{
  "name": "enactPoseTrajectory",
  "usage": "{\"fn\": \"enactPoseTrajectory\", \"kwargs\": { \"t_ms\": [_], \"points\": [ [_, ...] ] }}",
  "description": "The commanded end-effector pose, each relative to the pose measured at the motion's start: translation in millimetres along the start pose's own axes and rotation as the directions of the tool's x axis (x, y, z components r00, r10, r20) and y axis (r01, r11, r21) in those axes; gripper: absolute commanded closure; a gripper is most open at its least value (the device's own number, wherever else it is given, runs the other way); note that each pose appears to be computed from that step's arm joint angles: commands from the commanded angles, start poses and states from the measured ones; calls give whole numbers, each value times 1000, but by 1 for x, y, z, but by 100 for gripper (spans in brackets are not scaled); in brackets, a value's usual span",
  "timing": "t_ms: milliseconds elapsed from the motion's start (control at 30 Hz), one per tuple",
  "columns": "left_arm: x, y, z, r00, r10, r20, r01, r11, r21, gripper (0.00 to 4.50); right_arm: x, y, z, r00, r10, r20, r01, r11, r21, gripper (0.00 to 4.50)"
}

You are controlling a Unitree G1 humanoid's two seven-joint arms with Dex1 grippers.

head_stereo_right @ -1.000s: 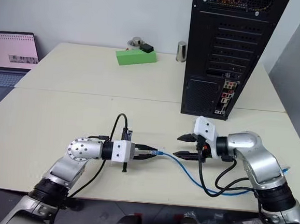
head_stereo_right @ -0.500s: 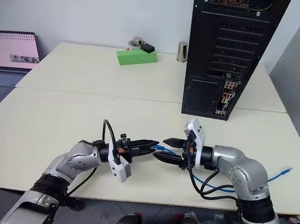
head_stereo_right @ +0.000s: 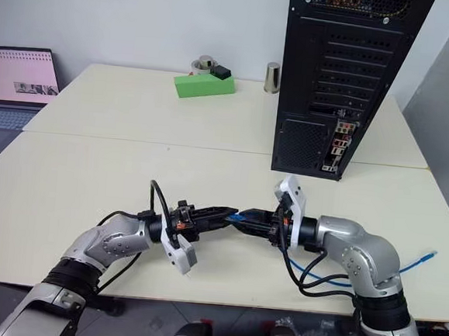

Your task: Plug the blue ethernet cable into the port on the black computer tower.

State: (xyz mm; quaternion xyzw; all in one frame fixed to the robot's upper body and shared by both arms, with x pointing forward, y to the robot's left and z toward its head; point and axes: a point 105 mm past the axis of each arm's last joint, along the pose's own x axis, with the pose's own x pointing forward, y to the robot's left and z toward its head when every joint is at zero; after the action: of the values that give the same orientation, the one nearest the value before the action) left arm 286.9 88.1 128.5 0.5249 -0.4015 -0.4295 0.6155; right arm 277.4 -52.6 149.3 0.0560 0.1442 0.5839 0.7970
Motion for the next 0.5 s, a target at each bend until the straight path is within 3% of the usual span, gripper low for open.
{"fn": "enactPoseTrajectory", "kwargs": {
  "t_ms": [33, 133, 433, 500],
  "points": [
    [2, 12, 4, 999, 42, 22, -43, 998, 48, 421, 1, 5, 9, 999, 35, 20, -35, 999, -24, 402],
    [2, 14, 3, 998, 55, 20, -56, 997, 56, 421, 2, 4, 9, 999, 34, 17, -34, 999, -20, 448],
    [6, 19, 0, 995, 100, 2, -100, 993, 62, 421, -1, 2, 10, 999, 46, 8, -46, 999, 14, 450],
    [5, 19, -3, 995, 102, -22, -101, 994, 42, 350, -2, 0, 12, 999, 44, 4, -44, 999, 16, 450]
  ]
}}
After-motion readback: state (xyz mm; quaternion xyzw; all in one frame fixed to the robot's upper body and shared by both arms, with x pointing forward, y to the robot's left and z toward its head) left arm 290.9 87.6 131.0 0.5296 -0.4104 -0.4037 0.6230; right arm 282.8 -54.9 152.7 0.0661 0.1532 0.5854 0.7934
